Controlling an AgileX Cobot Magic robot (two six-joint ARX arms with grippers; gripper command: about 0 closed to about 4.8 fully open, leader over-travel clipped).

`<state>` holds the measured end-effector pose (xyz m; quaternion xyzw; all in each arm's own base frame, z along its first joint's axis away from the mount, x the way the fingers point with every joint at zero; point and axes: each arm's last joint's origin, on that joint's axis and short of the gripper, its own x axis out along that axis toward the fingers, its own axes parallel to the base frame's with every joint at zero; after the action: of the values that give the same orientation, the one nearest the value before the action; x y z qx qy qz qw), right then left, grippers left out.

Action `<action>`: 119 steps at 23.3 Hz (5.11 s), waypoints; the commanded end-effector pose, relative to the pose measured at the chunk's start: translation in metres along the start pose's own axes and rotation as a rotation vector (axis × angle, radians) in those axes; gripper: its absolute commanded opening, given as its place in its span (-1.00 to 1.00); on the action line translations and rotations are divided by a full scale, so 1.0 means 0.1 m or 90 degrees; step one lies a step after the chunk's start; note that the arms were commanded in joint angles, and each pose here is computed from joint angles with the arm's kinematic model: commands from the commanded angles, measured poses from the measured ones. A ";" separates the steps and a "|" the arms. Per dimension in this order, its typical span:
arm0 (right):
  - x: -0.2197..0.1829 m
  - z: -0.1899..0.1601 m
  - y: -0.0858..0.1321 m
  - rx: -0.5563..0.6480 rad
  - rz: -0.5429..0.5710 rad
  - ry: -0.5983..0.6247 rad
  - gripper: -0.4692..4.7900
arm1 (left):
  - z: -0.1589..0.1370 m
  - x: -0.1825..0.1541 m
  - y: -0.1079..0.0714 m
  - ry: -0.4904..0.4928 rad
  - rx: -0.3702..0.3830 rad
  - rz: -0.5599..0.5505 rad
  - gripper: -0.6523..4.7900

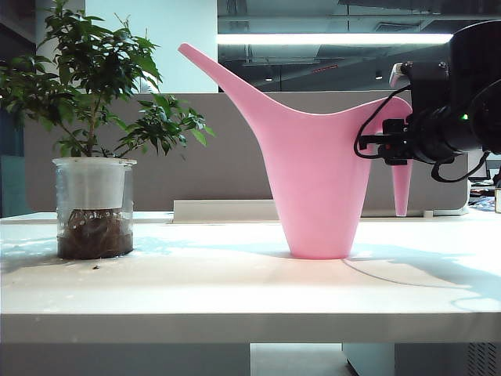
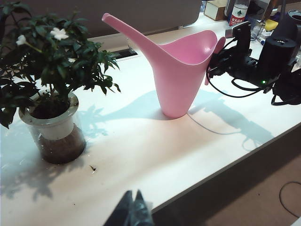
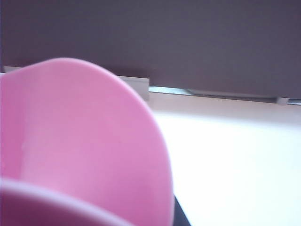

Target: Pick up the watering can from the table, water the potted plant, and put the can back.

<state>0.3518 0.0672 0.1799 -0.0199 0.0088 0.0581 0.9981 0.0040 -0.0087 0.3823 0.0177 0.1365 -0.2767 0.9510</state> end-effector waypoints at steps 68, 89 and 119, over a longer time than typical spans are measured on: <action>-2.60 -0.39 -0.19 0.003 0.009 0.100 -0.84 | 0.02 -0.01 0.00 -0.010 0.005 -0.003 -0.78; -2.60 -0.39 -0.19 0.003 0.009 0.100 -0.84 | -0.91 1.26 0.29 -0.126 0.098 0.006 -0.78; -2.61 -0.39 -0.19 0.003 0.009 0.099 -0.84 | -2.00 1.38 0.57 -0.082 -0.062 0.204 -0.78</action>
<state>0.0942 0.0166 0.1483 -0.0229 0.0879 0.0634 0.9938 0.0955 -0.0105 0.1499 -0.0270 0.0833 -0.1137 0.9897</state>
